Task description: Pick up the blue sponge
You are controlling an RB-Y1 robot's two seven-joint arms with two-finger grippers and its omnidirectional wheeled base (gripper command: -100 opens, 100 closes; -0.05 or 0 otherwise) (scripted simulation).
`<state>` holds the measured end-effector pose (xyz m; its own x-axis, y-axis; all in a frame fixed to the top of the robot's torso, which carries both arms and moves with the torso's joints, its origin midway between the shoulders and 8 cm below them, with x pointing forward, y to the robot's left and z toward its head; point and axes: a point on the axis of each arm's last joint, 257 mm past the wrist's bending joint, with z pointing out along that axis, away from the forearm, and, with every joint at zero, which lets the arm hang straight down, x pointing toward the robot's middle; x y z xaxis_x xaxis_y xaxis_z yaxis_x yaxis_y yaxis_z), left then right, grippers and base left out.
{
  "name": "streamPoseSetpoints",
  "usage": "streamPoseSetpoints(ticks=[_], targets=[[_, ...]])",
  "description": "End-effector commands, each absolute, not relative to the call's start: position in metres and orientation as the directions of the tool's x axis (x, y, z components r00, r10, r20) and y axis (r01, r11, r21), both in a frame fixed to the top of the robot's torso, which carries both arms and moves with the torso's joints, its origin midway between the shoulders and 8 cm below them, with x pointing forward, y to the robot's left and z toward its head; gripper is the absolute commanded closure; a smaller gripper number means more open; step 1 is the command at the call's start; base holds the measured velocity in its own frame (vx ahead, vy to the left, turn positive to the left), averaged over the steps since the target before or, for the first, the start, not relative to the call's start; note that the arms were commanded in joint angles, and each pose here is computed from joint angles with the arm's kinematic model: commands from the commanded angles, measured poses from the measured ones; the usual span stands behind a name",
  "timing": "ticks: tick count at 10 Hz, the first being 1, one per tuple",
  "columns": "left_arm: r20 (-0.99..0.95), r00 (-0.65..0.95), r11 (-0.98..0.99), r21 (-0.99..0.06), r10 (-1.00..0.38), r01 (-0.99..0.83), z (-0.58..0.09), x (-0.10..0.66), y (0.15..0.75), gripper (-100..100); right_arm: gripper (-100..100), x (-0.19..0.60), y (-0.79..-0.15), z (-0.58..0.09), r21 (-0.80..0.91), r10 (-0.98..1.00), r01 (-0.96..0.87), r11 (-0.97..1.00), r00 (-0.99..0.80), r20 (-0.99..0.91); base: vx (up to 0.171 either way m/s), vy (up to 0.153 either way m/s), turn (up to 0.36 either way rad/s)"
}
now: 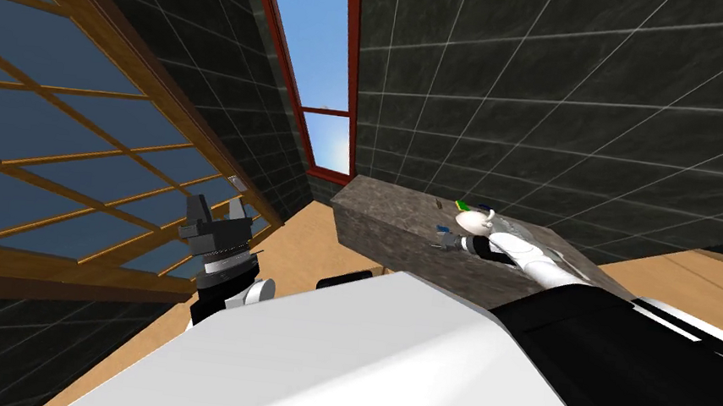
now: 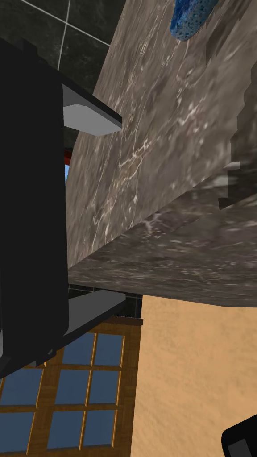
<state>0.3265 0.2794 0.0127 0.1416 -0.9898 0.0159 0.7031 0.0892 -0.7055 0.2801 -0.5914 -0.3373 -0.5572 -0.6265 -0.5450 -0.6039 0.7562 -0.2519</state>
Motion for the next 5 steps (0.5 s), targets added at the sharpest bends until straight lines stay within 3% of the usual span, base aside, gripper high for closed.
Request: streamPoseSetpoints(ticks=[1,3,5], targets=[[0.016,0.142,0.089,-0.706,-0.990,0.703,0.013,0.326,0.279,0,-100,0.253,-0.617,-0.340,-0.248,-0.665,-0.632,0.734,-0.597,-0.448,0.011,-0.003,0.355],[0.016,0.142,0.089,-0.706,-0.990,0.703,0.013,0.326,0.279,0,-100,0.236,-0.639,-0.337,-0.246,-0.690,-0.651,0.718,-0.618,-0.376,0.013,-0.011,0.120],[0.016,0.142,0.089,-0.706,-0.990,0.703,0.013,0.326,0.279,0,-100,0.203,-0.673,-0.332,-0.223,-0.714,-0.679,0.700,-0.652,-0.256,0.028,-0.024,0.283]])
